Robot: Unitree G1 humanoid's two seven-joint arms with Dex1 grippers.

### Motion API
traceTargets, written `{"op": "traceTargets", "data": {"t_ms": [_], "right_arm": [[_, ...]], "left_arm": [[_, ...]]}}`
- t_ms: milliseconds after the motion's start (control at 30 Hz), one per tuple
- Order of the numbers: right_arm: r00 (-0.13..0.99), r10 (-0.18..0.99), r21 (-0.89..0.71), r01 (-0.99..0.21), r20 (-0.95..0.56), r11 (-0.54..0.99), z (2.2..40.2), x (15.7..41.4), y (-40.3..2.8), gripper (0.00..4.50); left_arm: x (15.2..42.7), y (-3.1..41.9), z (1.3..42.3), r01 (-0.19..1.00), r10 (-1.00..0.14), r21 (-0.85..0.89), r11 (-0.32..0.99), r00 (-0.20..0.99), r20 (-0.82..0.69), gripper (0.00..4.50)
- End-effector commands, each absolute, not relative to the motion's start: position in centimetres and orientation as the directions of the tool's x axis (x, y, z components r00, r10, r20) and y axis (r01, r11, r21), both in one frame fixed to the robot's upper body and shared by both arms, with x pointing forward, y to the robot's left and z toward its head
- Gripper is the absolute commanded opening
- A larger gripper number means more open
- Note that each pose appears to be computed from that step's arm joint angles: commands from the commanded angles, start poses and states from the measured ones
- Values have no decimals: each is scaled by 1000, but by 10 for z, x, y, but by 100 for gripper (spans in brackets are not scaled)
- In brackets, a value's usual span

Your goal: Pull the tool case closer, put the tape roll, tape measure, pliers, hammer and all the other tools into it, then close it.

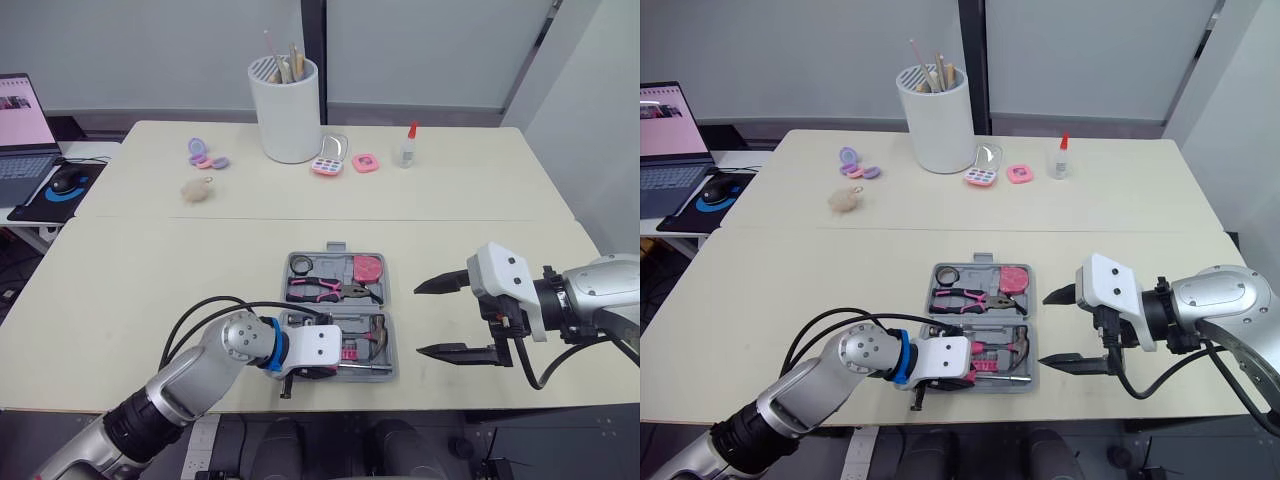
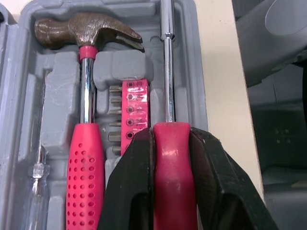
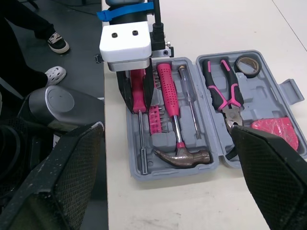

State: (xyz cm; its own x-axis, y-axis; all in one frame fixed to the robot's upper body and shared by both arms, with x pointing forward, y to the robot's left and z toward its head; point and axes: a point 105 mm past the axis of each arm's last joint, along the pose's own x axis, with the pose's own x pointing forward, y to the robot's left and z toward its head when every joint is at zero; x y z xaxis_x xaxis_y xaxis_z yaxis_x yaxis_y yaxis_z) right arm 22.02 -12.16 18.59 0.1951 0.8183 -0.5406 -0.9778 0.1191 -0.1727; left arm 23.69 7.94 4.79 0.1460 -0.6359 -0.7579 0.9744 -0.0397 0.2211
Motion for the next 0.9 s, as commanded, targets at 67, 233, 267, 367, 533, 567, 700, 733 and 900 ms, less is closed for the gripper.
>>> {"op": "traceTargets", "data": {"t_ms": [67, 233, 267, 367, 533, 567, 700, 733, 900], "right_arm": [[206, 817, -207, -972, -539, 109, 194, 217, -122, 450], [206, 814, -203, -973, -544, 111, 194, 217, -123, 450], [206, 813, -203, -973, -544, 111, 194, 217, -123, 450], [207, 815, -203, -973, -541, 112, 194, 217, -123, 450], [207, 817, -199, -973, -538, 115, 194, 217, -122, 450], [208, 816, -200, -973, -539, 116, 194, 218, -123, 450], [211, 816, -201, -972, -537, 120, 192, 220, -123, 450], [212, 817, -201, -972, -536, 120, 192, 220, -123, 450], [207, 823, -210, -972, -528, 110, 191, 224, -121, 450]], "left_arm": [[232, 72, 50, 971, -635, 230, -68, 136, -760, 70], [230, 72, 49, 973, -626, 223, -65, 135, -768, 70], [229, 72, 48, 974, -628, 218, -60, 133, -767, 70], [225, 70, 47, 978, -633, 198, -70, 110, -766, 70], [224, 69, 52, 981, -654, 186, -58, 103, -749, 226], [226, 69, 54, 981, -661, 189, -46, 112, -742, 252], [228, 71, 79, 978, -719, 209, -25, 128, -684, 314], [229, 73, 86, 976, -728, 216, -18, 135, -672, 314], [230, 90, 113, 972, -750, 234, -3, 153, -644, 314]]}}
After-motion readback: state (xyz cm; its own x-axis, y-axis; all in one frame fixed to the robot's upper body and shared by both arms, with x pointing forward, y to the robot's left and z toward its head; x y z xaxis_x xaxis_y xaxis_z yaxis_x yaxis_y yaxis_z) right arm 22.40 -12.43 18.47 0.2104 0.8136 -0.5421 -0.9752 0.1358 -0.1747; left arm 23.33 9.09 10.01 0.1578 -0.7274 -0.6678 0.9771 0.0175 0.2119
